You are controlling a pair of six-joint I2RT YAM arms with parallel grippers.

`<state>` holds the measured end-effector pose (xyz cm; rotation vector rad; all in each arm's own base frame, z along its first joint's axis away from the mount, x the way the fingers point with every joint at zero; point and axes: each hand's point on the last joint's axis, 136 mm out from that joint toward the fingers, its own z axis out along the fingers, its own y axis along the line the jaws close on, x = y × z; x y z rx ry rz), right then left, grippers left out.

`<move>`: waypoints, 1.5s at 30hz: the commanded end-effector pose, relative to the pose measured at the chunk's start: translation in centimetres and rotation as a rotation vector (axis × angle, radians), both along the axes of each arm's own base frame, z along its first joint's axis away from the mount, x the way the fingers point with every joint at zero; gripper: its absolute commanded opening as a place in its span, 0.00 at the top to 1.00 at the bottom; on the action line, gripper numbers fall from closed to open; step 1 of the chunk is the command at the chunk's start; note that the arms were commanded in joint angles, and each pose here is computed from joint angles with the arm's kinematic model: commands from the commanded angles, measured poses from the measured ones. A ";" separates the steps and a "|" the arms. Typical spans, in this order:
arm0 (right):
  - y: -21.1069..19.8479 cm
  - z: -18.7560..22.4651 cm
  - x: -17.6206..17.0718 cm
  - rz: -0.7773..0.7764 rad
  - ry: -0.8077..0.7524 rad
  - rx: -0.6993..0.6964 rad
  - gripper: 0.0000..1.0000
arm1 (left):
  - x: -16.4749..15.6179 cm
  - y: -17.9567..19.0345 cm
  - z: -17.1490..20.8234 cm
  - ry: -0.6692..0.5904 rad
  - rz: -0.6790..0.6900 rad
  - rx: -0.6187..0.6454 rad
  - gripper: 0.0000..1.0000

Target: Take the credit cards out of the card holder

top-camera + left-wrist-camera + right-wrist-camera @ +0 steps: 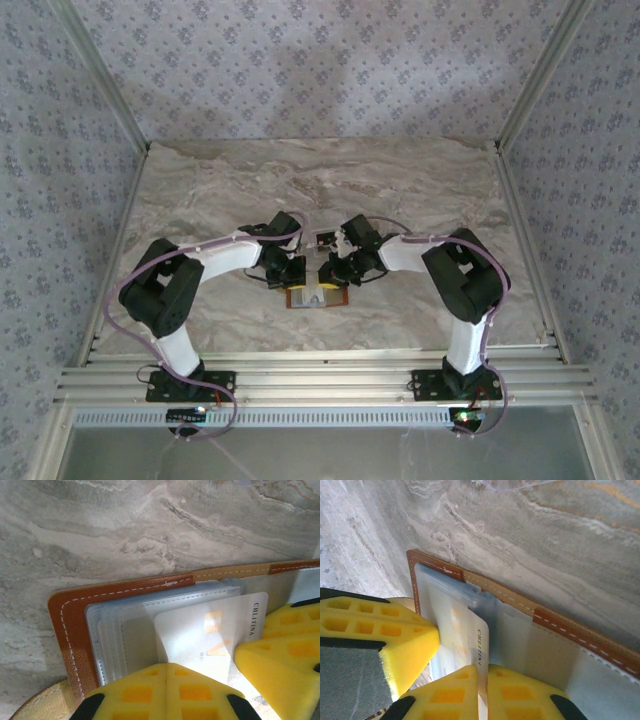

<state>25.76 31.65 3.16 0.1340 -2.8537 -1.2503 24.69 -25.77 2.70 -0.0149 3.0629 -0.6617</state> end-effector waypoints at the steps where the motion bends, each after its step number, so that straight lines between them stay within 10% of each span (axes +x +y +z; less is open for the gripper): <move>1: -0.4 0.7 -0.1 -0.008 -0.009 0.012 0.91 | -1.9 2.5 -3.4 0.074 -0.010 0.149 0.95; 31: -5.6 5.6 0.3 0.021 -0.143 -0.151 0.99 | -1.4 1.4 -1.6 0.046 -0.036 0.119 0.94; 45: -7.4 10.2 2.7 0.483 -0.483 -0.321 1.00 | -0.7 0.7 0.8 -0.005 -0.039 0.076 0.89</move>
